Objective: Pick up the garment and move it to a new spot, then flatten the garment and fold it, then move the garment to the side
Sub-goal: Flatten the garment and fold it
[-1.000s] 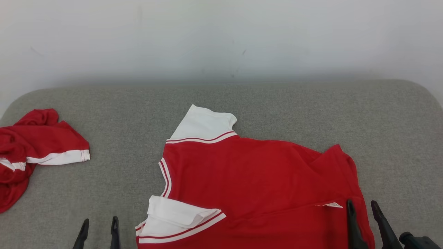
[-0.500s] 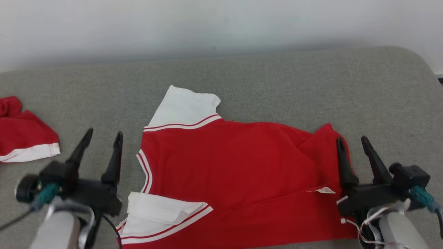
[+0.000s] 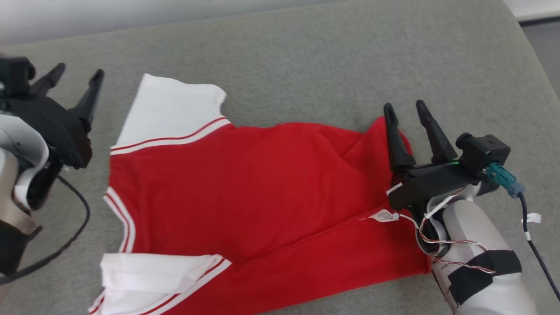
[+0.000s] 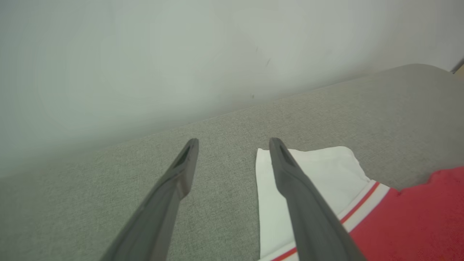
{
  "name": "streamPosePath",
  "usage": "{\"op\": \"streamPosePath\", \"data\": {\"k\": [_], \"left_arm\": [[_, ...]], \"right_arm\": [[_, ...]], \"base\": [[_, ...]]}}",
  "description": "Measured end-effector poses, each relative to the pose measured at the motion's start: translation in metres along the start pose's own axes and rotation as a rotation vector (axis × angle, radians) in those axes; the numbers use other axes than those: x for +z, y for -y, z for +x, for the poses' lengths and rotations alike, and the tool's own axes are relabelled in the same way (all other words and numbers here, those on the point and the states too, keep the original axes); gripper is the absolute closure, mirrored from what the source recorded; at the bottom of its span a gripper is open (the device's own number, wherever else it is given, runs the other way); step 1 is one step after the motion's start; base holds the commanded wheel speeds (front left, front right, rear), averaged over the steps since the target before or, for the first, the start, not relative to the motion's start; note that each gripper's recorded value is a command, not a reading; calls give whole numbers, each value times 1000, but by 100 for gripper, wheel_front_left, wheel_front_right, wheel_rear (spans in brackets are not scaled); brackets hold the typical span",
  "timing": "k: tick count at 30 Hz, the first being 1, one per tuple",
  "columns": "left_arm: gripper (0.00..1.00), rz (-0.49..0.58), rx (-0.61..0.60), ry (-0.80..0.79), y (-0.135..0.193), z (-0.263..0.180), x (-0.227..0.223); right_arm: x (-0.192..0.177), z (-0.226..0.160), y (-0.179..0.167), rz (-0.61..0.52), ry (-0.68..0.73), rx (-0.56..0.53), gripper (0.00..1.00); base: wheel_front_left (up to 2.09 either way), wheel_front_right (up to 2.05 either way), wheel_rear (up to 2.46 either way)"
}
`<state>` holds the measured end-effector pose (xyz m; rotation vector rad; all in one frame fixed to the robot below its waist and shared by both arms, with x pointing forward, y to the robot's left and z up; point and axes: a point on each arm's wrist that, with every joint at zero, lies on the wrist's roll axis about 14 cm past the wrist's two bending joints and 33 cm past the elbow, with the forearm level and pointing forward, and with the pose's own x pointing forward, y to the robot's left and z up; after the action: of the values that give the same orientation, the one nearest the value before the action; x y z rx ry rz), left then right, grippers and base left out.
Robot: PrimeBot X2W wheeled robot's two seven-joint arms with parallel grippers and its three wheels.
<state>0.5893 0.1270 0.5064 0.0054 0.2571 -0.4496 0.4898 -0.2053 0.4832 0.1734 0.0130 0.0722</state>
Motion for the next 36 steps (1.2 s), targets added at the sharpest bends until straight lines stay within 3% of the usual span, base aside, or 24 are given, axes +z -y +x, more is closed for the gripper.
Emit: {"op": "streamPosePath", "data": {"k": [13,20,21,22,23,31,36], "left_arm": [[0,-3,-93,-273,21,79,-75],[0,-39,-117,-336,33,91,-96],[16,-39,-120,-340,35,91,-97],[62,-36,-122,-342,36,90,-97],[100,-31,-125,-342,36,89,-96],[100,-30,-126,-215,33,77,-63],[100,-20,-132,-132,34,62,-39]], "right_arm": [[-12,-11,39,-23,-29,-102,0],[-11,-16,48,-38,-30,-123,0],[-11,-15,47,-39,-31,-122,0],[-11,-15,47,-39,-31,-118,0],[-11,-14,45,-40,-33,-111,0],[-47,-19,38,-27,-165,-73,0],[-44,-5,28,-50,-200,-14,0]], "base": [[0,0,0],[0,0,0],[0,0,0],[0,0,0],[0,0,0],[0,0,0],[0,0,0]]}}
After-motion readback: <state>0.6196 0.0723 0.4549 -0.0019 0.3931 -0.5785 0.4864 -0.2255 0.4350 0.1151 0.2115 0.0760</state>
